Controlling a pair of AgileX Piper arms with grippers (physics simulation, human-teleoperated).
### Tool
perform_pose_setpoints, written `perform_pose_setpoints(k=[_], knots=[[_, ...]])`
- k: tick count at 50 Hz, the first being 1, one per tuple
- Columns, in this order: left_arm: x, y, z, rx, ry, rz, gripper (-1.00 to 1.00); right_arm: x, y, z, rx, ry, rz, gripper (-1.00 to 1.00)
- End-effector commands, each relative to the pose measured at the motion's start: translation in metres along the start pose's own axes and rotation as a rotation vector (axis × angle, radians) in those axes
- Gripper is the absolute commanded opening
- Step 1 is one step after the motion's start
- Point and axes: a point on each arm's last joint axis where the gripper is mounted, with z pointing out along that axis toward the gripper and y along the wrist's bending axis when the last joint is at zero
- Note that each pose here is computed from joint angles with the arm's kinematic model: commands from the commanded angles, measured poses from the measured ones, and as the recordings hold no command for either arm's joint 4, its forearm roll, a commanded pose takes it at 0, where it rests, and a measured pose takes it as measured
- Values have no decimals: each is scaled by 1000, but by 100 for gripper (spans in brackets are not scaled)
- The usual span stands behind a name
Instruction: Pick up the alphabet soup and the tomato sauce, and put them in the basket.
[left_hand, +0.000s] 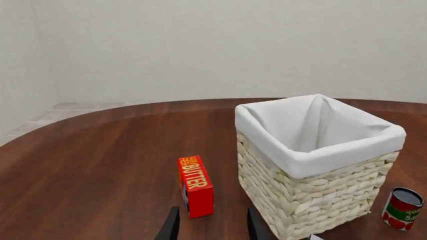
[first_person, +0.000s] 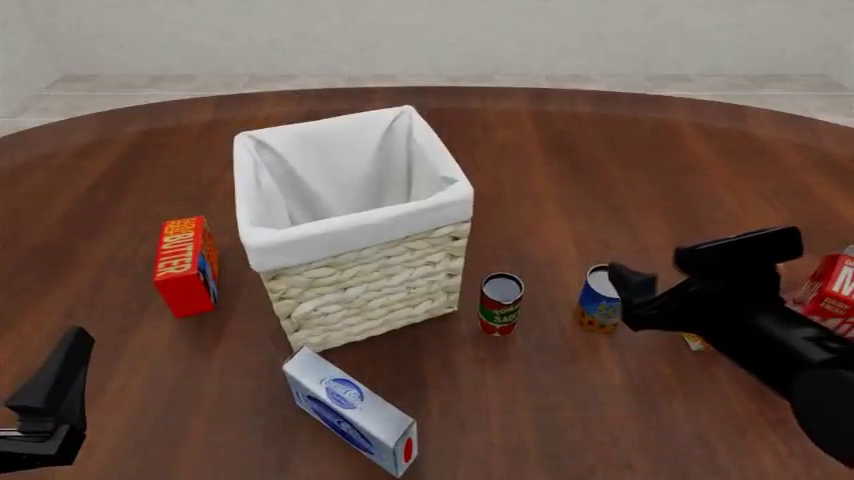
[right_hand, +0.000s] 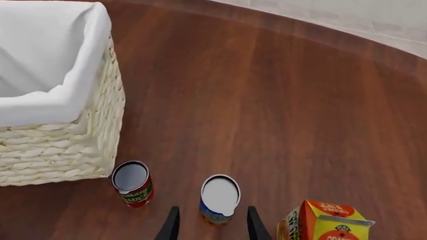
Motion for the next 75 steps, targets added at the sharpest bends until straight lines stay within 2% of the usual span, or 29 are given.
perform_pose_setpoints(k=[1,31,75], knots=[[0,0,0,0,0,0,100,9,-1,11,5,20,0,100],[0,0,0,0,0,0,100,29,-4,33,22,57,-3,100],[0,0,0,0,0,0,100,39,-8,60,34,80,1,100]])
